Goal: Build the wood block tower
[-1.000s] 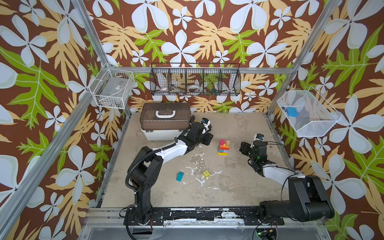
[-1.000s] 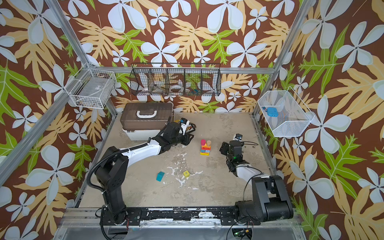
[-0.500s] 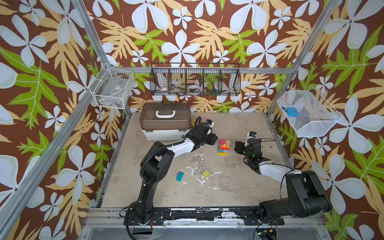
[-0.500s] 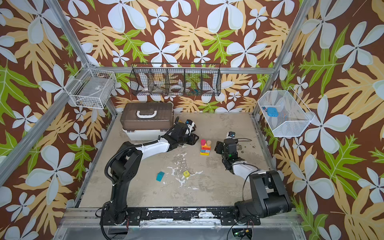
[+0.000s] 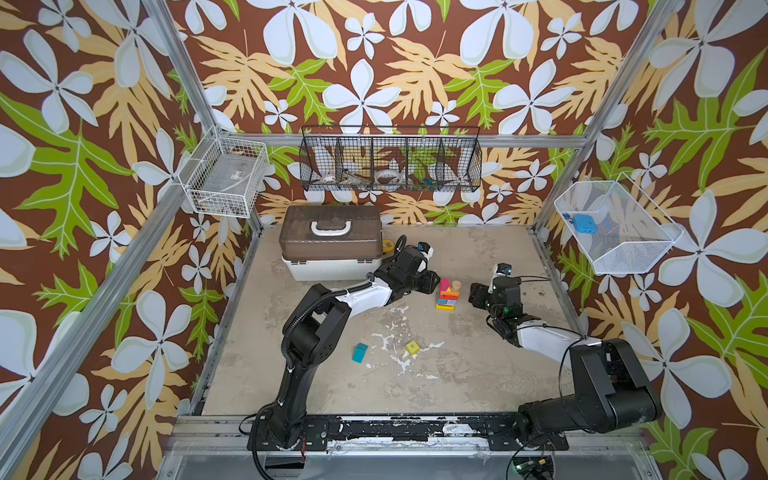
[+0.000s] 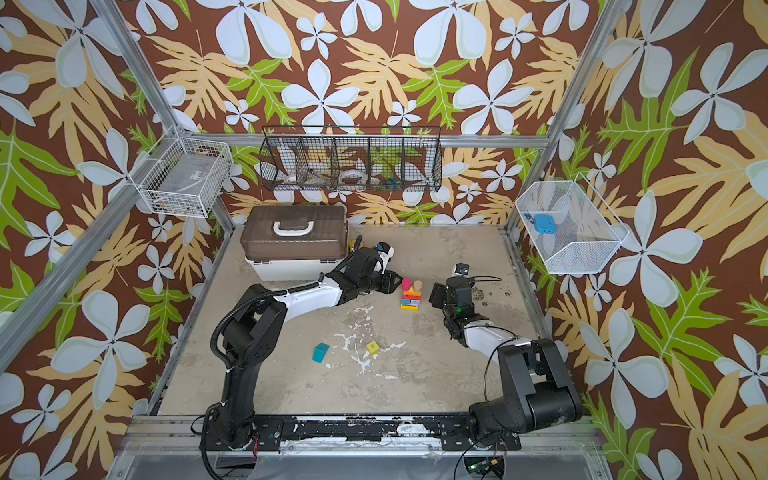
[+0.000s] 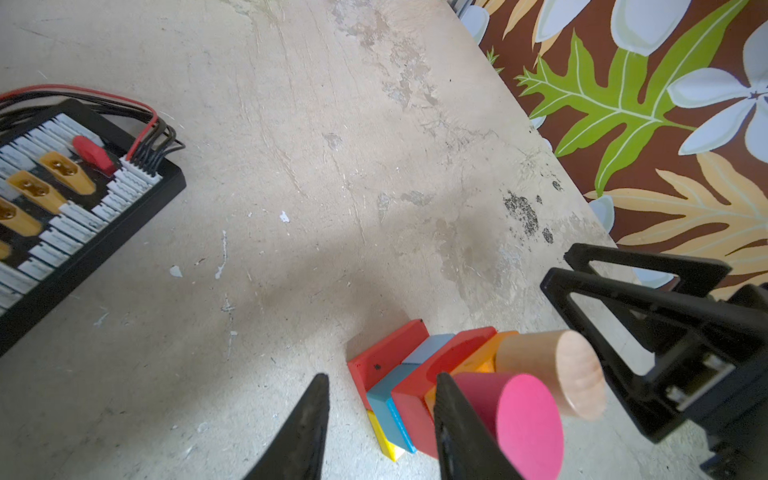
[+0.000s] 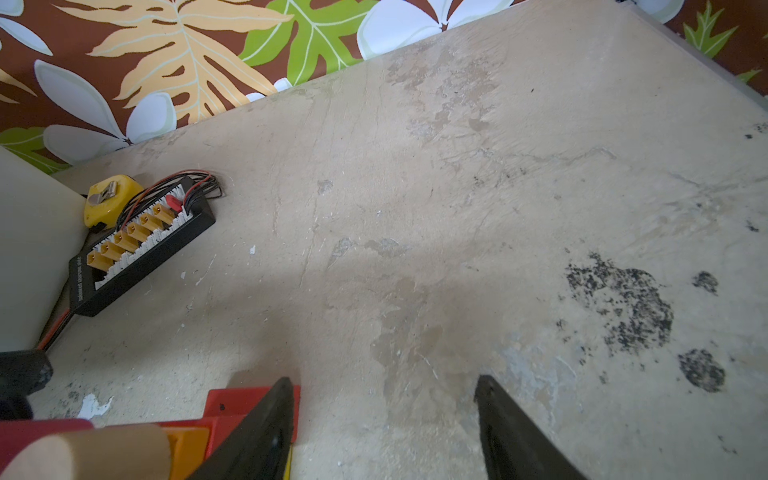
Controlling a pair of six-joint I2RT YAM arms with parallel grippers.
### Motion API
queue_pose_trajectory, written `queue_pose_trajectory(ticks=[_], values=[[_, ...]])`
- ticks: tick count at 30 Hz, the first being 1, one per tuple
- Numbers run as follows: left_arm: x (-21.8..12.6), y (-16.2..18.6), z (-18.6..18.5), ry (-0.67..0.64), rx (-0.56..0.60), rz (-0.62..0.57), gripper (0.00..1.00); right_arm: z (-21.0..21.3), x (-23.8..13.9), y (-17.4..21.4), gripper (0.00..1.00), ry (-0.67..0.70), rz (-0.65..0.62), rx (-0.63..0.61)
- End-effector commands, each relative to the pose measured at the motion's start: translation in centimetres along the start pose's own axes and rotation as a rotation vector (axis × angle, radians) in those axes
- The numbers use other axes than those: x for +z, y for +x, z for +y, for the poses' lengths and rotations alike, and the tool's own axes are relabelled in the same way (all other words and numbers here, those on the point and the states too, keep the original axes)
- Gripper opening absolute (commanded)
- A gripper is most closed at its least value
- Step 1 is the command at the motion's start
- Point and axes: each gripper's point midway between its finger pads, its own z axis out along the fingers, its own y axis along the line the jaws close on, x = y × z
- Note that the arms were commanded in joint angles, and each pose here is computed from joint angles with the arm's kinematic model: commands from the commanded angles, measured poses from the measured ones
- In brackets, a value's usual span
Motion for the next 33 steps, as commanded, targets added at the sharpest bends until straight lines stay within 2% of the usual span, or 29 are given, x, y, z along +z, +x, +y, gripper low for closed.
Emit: queue_pose_trajectory(ticks=[1,33], values=[[-0.1,-0.1,-0.6,0.028,-0.001,0.003,0.44,0.0,0.0,-0.4,0.69,0.012,-0.011,-0.007],[-0.3,-0.6,-1.2,0.043,0.004,0.001,0.44,1.2,0.9,0.1,0.67,0.018,0.027,-0.062]])
